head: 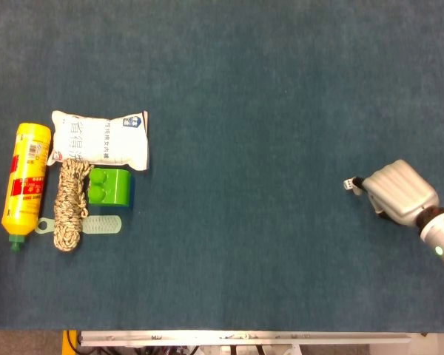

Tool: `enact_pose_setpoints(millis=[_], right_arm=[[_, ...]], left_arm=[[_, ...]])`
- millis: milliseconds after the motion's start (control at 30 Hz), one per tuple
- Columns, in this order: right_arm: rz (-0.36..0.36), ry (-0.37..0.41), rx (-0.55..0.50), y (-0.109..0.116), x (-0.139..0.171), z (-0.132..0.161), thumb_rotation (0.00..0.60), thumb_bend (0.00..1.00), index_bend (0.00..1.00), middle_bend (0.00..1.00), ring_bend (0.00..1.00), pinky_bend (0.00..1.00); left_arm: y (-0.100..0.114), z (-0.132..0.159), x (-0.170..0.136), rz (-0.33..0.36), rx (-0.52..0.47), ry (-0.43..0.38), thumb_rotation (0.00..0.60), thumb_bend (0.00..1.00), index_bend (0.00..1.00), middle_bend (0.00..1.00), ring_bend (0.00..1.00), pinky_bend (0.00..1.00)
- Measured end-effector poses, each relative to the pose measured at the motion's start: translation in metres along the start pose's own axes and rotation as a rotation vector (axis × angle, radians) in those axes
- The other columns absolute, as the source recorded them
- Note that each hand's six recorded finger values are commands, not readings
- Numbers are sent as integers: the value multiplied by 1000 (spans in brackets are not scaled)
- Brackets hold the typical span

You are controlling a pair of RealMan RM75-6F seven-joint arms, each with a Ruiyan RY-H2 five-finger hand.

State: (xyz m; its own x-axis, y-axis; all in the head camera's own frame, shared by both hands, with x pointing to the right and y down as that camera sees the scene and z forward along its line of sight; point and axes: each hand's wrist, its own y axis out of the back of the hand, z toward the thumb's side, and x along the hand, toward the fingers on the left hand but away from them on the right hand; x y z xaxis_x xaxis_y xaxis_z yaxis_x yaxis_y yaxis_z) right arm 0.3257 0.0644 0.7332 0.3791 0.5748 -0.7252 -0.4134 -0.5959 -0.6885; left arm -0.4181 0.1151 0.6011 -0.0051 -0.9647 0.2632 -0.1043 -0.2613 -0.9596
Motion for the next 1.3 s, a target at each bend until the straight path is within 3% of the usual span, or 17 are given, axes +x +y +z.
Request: enact_pose_setpoints(millis=[400,1300], right_arm=[[16,-5,7,-4,-13,3,600,1000,405,1000,1000,1000],[-47,-18,-13,8,-22,1,600,1000,405,1000,1000,1000]], left_arm=[[1,-2,1,0,-4,4,600,63,342,191,118,327],[1,-1,0,2,-4,2,600,63,342,191,118,327]])
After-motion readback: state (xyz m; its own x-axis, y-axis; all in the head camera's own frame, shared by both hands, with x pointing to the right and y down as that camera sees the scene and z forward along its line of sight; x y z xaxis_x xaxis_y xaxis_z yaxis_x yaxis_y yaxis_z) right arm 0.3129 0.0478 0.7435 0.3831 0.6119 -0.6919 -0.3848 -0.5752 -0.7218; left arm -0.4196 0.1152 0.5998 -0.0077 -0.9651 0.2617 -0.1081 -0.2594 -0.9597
